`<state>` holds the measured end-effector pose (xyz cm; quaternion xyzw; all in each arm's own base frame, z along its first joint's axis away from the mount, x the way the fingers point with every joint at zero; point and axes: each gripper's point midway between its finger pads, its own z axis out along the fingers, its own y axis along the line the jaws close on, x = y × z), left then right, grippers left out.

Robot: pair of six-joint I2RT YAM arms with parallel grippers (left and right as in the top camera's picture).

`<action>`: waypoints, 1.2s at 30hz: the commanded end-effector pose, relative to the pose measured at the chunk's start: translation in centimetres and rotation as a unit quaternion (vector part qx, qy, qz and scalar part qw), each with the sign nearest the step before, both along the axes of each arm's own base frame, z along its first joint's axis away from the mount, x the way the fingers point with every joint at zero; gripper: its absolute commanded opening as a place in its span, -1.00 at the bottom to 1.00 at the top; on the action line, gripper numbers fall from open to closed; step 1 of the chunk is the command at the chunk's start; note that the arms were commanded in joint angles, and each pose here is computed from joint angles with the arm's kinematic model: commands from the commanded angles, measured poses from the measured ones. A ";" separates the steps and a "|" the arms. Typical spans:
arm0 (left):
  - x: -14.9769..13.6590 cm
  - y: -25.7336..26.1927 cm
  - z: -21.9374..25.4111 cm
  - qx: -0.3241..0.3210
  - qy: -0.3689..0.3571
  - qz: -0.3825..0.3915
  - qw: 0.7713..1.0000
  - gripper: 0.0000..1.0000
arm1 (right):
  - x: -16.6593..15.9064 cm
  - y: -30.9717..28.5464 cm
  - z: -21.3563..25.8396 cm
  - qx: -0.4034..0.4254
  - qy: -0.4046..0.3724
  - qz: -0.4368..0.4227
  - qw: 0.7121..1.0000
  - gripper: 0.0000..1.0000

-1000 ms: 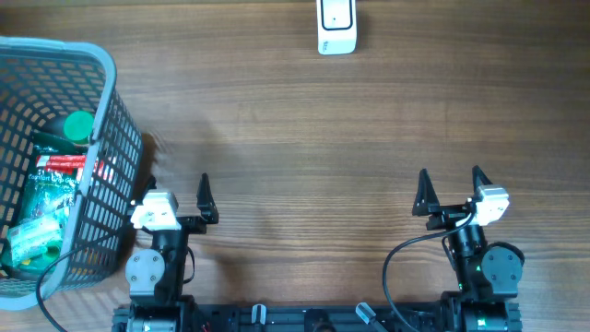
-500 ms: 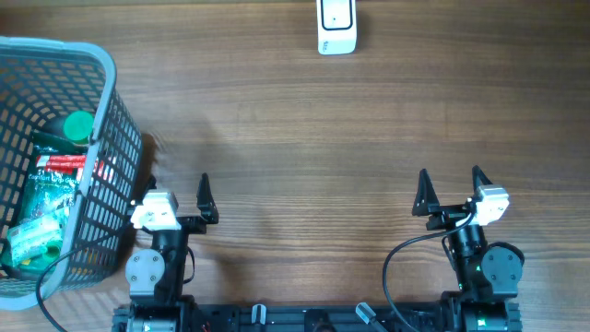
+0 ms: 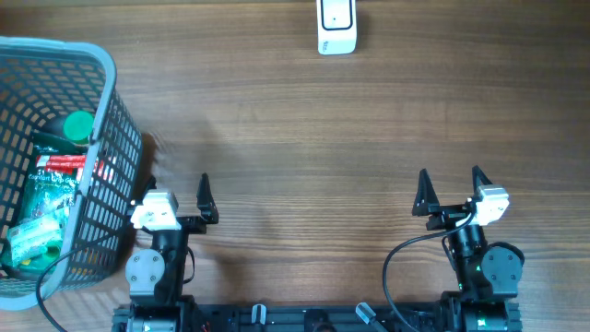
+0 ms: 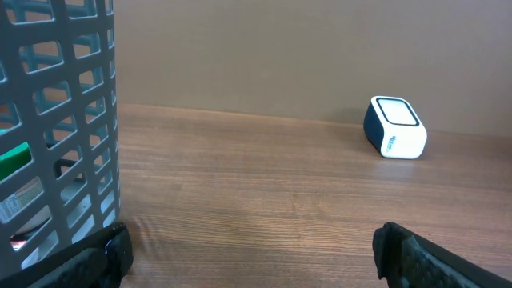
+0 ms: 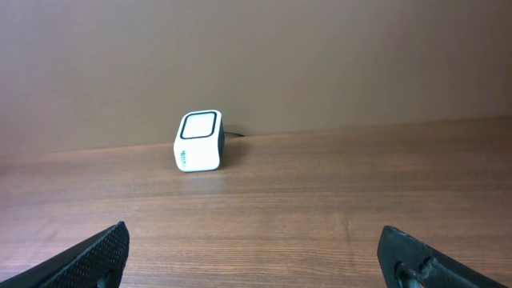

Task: Scan the item barcode

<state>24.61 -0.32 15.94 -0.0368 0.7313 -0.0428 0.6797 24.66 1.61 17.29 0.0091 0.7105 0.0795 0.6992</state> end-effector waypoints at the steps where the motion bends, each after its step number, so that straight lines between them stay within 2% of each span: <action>1: 0.0 -0.3 -0.3 0.007 0.001 -0.007 1.000 1.00 | 0.0 0.3 0.0 -0.009 -0.001 0.008 1.000 0.99; 6: 0.0 -1.0 -0.2 0.004 -0.001 -0.027 1.000 1.00 | 0.0 0.3 0.0 -0.009 -0.001 0.008 1.000 0.99; 8: -0.2 -3.0 0.3 0.001 -0.011 -0.087 0.996 1.00 | 0.0 0.3 0.0 -0.009 -0.001 0.008 1.000 0.99; 11: -1.6 -7.0 3.0 0.001 -0.061 -0.209 0.976 1.00 | 0.0 0.3 0.0 -0.009 -0.001 0.008 1.000 0.99; 15: -3.0 -7.2 9.1 -0.039 -0.105 -0.215 0.970 1.00 | 0.0 0.3 0.0 -0.009 -0.001 0.008 1.000 0.99; 17: -3.6 -6.5 13.0 -0.041 -0.105 -0.196 0.974 1.00 | 0.0 0.3 0.0 -0.009 -0.001 0.008 1.000 0.99; 20: -2.6 -5.7 18.0 -0.050 -0.060 -0.168 0.983 1.00 | 0.0 0.3 0.0 -0.009 -0.001 0.008 1.000 0.99; 21: -1.1 -4.4 20.2 -0.067 -0.017 -0.126 0.990 1.00 | 0.0 0.3 0.0 -0.009 -0.001 0.008 1.000 0.99; 24: 1.3 -3.6 23.2 -0.071 0.085 -0.092 0.990 1.00 | 0.0 0.3 0.0 -0.010 -0.001 0.008 1.000 0.99; 27: 2.4 -4.4 20.8 -0.090 0.235 -0.102 0.962 1.00 | 0.0 0.3 0.0 -0.009 -0.001 0.008 1.000 1.00; 28: 3.0 -5.3 19.3 -0.101 0.269 -0.123 0.950 1.00 | 0.0 0.3 0.0 -0.009 -0.001 0.008 1.000 0.98; 30: 4.6 -5.8 18.0 -0.109 0.292 -0.135 0.941 1.00 | 0.0 0.3 0.0 -0.010 -0.001 0.008 1.000 0.99; 31: 5.5 -5.4 17.7 -0.124 0.298 -0.117 0.939 1.00 | 0.0 0.3 0.0 -0.009 -0.001 0.008 1.000 0.99; 34: 7.6 -1.7 18.4 -0.187 0.296 0.008 0.937 0.99 | 0.0 0.3 0.0 -0.009 -0.001 0.008 1.000 0.99; 36: 7.8 1.9 21.1 -0.211 0.279 0.103 0.931 0.99 | 0.0 0.3 0.0 -0.009 -0.001 0.008 1.000 0.99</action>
